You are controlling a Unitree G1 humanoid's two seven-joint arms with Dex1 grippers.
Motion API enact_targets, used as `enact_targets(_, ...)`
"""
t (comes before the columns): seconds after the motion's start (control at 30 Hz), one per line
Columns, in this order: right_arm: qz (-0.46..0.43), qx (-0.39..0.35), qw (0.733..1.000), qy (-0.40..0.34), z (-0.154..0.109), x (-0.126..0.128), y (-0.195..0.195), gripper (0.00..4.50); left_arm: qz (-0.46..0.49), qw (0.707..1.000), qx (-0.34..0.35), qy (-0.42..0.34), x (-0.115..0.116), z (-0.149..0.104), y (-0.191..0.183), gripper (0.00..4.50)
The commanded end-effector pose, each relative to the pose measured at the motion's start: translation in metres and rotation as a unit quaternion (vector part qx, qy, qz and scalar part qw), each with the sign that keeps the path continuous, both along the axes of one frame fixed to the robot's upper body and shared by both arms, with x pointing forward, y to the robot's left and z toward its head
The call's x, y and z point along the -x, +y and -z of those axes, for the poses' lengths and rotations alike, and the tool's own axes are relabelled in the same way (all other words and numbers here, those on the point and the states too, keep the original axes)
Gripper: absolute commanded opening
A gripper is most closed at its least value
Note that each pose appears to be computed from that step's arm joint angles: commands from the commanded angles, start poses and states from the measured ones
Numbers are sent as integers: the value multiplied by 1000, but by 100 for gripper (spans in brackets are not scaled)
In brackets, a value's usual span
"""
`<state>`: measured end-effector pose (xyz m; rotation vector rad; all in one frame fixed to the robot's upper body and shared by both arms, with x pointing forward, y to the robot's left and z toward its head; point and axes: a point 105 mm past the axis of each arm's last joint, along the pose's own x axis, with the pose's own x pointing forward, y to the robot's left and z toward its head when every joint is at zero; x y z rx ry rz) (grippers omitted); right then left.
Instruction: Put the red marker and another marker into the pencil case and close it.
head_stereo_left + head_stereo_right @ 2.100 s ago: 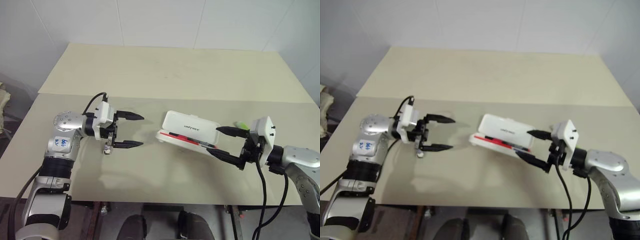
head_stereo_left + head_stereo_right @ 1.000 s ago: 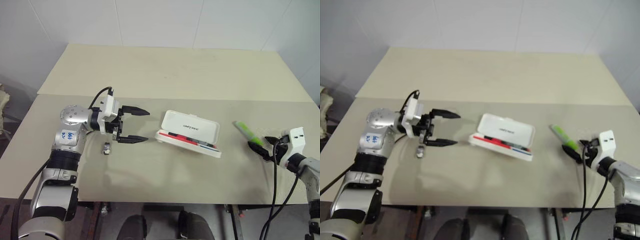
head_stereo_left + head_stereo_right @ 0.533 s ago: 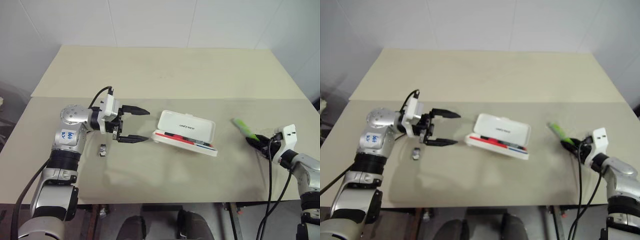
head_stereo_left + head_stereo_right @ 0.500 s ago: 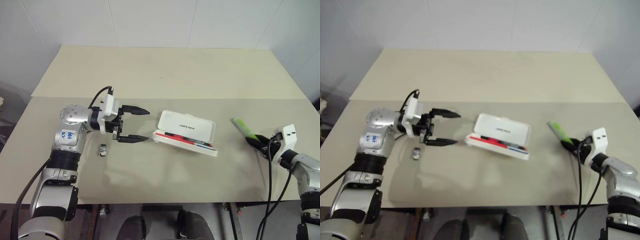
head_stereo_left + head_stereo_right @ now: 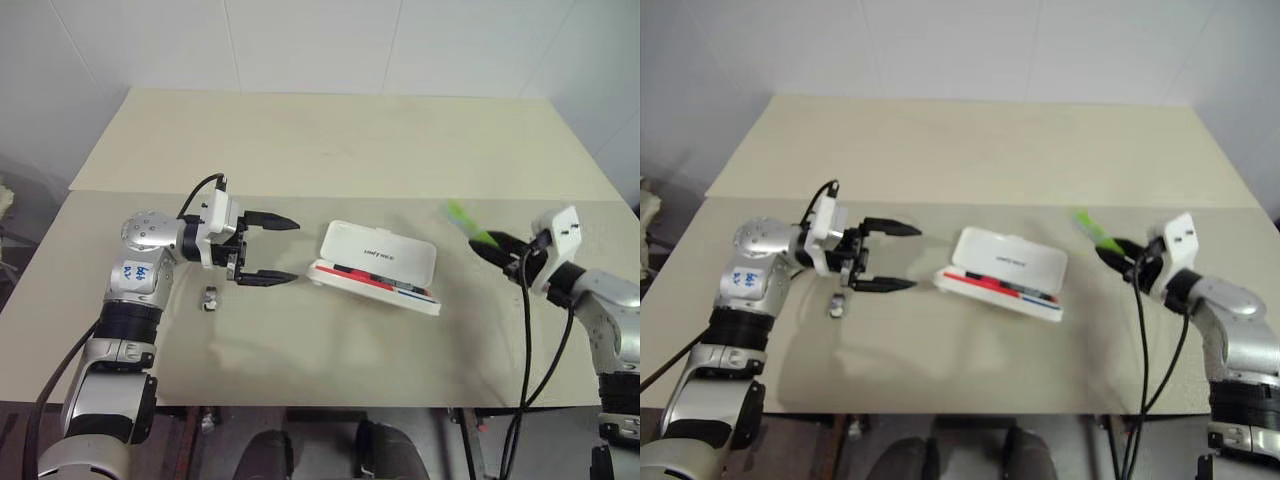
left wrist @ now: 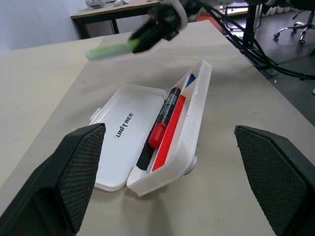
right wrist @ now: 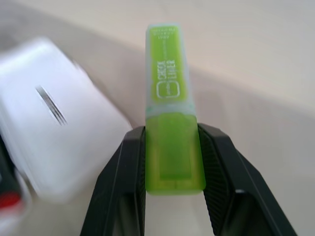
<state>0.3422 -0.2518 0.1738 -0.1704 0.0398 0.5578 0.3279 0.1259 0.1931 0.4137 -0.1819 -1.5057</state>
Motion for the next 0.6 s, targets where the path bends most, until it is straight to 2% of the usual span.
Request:
enact_targets(0.03, -48, -14, 998, -24, -24, 1, 36, 111, -2, 1000, 2, -19, 3, -7, 2, 450)
enact_targets(0.3, -131, -45, 990, 0, -21, 3, 108, 111, -9, 1000, 0, -17, 3, -7, 6, 450)
enact_targets(0.4, -165, -55, 984, 31, -7, 10, 133, 111, -14, 1000, -1, -17, 3, -7, 8, 450)
enact_targets(0.6, -192, -58, 977, 77, 12, 27, 152, 111, -20, 1000, -6, -14, 6, -5, 12, 450)
